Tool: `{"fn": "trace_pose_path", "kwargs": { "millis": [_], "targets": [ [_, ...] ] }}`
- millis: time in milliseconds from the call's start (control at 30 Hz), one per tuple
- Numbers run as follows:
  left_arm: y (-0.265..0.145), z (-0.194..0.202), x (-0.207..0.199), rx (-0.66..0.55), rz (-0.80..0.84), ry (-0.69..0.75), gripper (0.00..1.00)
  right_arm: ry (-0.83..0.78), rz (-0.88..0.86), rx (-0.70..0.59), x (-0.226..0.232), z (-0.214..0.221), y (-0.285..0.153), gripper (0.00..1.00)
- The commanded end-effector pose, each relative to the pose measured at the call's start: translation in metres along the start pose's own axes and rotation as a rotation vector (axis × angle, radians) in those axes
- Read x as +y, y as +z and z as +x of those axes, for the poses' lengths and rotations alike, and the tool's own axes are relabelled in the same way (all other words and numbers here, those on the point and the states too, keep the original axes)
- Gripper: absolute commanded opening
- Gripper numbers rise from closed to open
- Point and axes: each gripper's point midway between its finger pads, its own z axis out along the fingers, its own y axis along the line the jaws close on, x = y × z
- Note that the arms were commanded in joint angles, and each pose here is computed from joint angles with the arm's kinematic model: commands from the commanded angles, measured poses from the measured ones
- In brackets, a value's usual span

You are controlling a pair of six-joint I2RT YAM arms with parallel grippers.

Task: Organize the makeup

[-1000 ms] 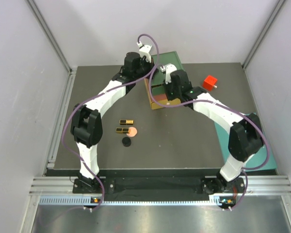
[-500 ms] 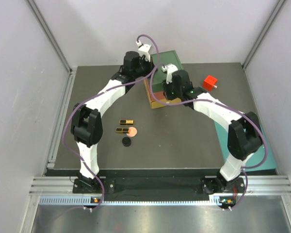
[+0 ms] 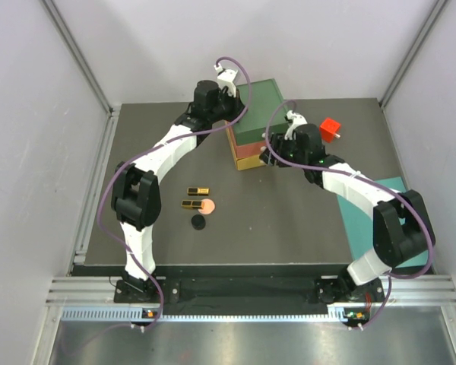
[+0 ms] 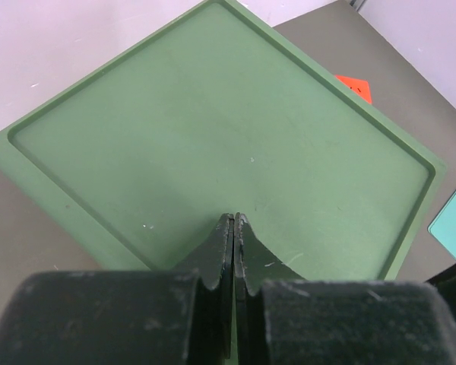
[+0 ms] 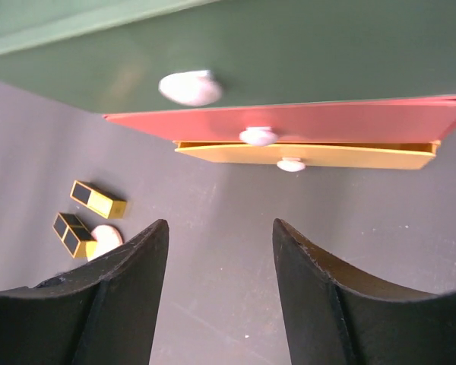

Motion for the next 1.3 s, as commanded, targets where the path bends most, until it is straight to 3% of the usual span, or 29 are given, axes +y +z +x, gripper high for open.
{"fn": "trace_pose_path", "kwargs": {
  "millis": [0, 467, 1267],
  "targets": [
    [-0.007, 0.132, 0.026, 0.388, -0.08, -0.095, 0.0, 0.074, -0.039, -0.09, 0.007, -0.029, -0.001, 0.57],
    [-0.008, 0.131, 0.026, 0.385, -0.081, -0.092, 0.0, 0.185, -0.028, -0.097, -0.021, -0.024, 0.02, 0.5],
    [-0.01, 0.131, 0.026, 0.39, -0.083, -0.081, 0.0, 0.463, -0.142, -0.166, -0.017, -0.025, 0.043, 0.47]
  ]
}}
